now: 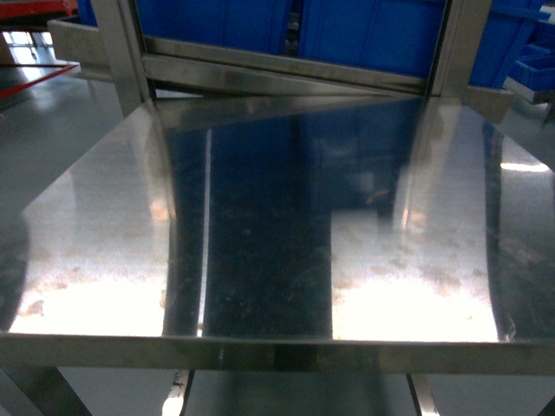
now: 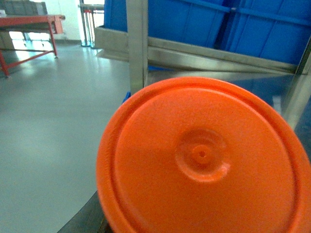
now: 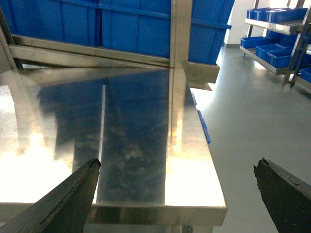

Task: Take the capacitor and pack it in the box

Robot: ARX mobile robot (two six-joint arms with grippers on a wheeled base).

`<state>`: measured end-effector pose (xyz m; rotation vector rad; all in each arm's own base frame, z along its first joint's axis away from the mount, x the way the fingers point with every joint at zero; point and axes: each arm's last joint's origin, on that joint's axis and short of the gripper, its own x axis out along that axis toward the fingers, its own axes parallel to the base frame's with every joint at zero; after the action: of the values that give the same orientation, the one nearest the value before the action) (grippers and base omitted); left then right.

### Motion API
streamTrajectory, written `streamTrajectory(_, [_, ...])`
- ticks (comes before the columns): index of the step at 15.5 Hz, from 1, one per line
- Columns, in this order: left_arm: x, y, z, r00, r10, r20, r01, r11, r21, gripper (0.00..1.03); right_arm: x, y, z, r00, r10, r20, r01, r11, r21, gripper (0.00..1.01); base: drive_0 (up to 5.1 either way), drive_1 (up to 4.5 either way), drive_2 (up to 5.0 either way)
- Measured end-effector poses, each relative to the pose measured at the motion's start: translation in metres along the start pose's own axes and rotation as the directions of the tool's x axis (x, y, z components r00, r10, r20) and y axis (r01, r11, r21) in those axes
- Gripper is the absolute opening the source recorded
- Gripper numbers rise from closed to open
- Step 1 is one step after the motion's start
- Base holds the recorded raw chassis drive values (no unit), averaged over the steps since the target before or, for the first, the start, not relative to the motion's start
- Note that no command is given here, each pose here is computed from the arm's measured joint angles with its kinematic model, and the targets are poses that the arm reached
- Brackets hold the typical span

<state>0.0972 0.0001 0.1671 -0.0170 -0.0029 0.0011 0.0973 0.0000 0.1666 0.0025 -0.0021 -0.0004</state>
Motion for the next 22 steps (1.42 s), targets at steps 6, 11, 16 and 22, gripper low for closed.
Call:
streamTrajectory(6, [0.0, 0.0, -0.0002, 1.0, 0.001, -0.002, -0.001, 1.0, 0.0, 0.45, 0.0, 0.0, 0.0, 1.0, 0.0, 0.0, 0.0, 1.0, 0.0, 0.98, 0.0, 0.0, 0.0])
streamTrajectory(11, [0.0, 0.0, -0.0002, 1.0, 0.0, -0.002, 0.0, 1.0, 0.002, 0.45, 0.0, 0.0, 0.0, 1.0, 0.0, 0.0, 0.0, 1.0, 0.0, 0.98, 0.0, 0.0, 0.0])
streamTrajectory(16, [0.0, 0.0, -0.0002, 1.0, 0.0, -0.002, 0.0, 1.0, 0.003, 0.45, 0.0, 0.0, 0.0, 1.0, 0.001, 0.0, -0.001, 1.0, -0.001, 0.98, 0.0, 0.0, 0.0])
streamTrajectory(22, [0.0, 0.0, -0.0003, 1.0, 0.0, -0.003, 0.0, 1.0, 0.003, 0.45, 0.0, 0.0, -0.0001, 1.0, 0.0, -0.002, 0.0, 1.0, 0.0, 0.98, 0.0, 0.0, 0.0])
